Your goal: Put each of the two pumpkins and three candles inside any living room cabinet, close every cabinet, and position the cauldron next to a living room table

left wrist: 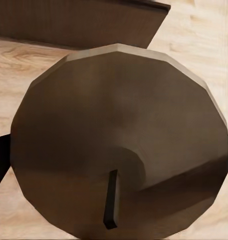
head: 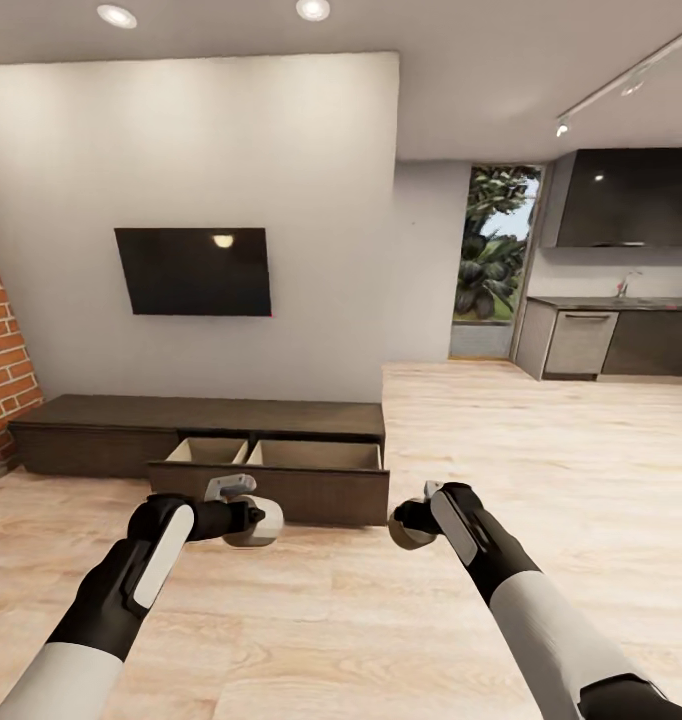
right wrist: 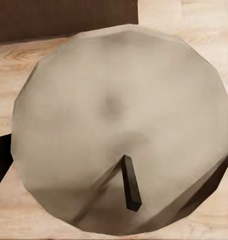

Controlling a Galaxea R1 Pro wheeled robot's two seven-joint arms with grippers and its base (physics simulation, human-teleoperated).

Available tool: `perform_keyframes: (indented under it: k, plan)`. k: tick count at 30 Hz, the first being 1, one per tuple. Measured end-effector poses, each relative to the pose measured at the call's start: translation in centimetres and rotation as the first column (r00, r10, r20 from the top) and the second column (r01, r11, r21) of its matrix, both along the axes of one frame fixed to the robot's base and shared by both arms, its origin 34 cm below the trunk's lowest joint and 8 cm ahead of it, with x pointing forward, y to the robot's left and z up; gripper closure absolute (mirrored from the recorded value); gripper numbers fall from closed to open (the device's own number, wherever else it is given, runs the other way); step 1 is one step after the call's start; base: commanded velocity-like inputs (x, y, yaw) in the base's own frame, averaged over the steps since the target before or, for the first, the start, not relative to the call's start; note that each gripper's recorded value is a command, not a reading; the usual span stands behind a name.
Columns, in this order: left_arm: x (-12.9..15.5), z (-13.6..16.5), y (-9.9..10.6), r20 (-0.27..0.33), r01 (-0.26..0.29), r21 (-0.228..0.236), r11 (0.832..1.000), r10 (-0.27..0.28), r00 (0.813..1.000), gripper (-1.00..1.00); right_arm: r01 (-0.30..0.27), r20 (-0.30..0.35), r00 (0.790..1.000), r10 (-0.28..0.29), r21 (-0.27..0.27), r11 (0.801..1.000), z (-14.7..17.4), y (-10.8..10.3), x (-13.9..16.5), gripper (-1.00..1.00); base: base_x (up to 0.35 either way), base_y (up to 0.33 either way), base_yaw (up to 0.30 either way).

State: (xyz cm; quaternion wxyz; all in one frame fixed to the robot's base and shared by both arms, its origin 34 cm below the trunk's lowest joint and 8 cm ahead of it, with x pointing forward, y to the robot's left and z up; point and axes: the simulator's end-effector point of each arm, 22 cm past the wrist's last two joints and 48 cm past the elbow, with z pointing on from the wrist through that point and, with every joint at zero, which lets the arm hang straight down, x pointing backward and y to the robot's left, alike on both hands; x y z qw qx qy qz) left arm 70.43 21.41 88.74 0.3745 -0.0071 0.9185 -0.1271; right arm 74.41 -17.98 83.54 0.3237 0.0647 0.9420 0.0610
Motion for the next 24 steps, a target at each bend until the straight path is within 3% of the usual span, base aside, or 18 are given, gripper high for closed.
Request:
perform_keyframes:
  k: [8,20,24]
  plan:
    - [0.0,0.0,-0.1,0.000,0.000,-0.005,1.000,0.000,1.000,1.00,0.003,0.000,1.000,-0.003,0.001,1.000,0.0,-0.1,0.0,1.00,0.279,0.109,-0.031]
    - [0.0,1.5,-0.2,0.000,0.000,-0.013,1.000,0.000,1.000,1.00,-0.003,0.004,1.000,0.003,0.001,1.000,1.6,0.2,0.1,1.00,0.015,0.005,0.000]
    - [0.0,2.0,0.0,-0.003,-0.004,-0.016,1.000,0.004,1.000,1.00,-0.006,0.066,0.998,0.006,0.006,1.000,4.8,0.3,1.2,1.00,0.000,0.000,0.000]
